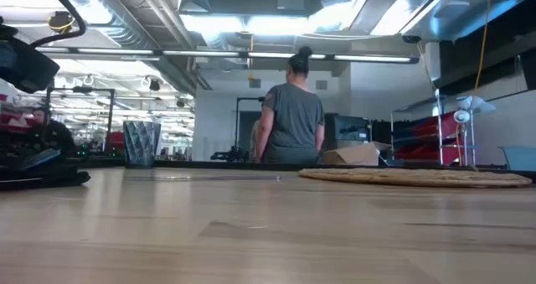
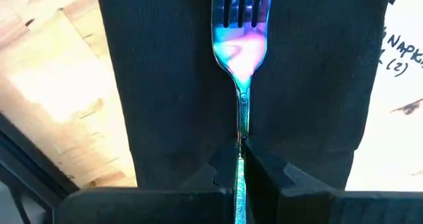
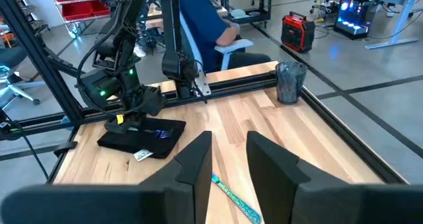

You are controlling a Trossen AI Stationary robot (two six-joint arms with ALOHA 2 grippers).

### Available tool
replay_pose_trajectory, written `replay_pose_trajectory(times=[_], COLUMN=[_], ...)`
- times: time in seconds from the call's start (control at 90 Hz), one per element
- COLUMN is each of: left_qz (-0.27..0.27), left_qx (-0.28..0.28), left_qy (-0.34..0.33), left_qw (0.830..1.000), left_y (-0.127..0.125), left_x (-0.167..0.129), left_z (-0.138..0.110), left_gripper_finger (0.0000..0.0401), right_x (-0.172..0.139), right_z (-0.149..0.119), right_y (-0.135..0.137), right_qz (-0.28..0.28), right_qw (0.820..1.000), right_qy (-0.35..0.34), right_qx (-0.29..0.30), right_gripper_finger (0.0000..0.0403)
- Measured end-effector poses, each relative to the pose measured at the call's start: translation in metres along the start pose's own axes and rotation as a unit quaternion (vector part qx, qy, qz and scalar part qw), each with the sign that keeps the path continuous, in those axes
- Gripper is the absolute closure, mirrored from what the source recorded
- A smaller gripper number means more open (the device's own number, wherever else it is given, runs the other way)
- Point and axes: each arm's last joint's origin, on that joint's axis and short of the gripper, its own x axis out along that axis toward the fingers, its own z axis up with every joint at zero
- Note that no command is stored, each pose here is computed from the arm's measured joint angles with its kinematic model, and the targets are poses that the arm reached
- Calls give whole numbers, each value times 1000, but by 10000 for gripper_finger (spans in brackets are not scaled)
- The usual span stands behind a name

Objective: Set table place
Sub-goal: Put the blue fork on the black table napkin

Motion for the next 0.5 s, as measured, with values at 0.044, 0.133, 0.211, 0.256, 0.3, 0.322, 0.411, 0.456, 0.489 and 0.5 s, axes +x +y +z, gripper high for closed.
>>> replay_pose_trajectory(times=[0.044,0.133,0.211,0.256,0.3,0.322,0.411,0.456,0.489,0.5], left_qz=[-2,-3,-3,-3,-3,-3,-3,-3,-3,-3], left_qx=[0,2,2,2,2,2,3,3,3,3], left_qy=[-1,-2,-2,-2,-2,-2,-2,-2,-2,-2], left_qw=[1000,1000,1000,1000,1000,1000,1000,1000,1000,1000], left_y=[0,-1,-1,0,0,-1,0,0,0,0], left_x=[0,0,0,0,0,0,0,0,0,0], left_z=[0,0,0,0,0,0,0,0,0,0], left_gripper_finger=[398,398,398,398,398,398,398,398,398,398], right_x=[0,0,0,0,0,0,0,0,0,0], right_z=[0,0,0,0,0,0,0,0,0,0], right_y=[0,0,0,0,0,0,0,0,0,0], right_qz=[0,0,0,0,0,0,0,0,0,0], right_qw=[1000,1000,1000,1000,1000,1000,1000,1000,1000,1000], right_qy=[0,0,0,0,0,0,0,0,0,0], right_qx=[0,-1,-5,-9,-11,-11,-12,-12,-12,-12], right_gripper_finger=[320,320,320,320,320,320,320,320,320,320])
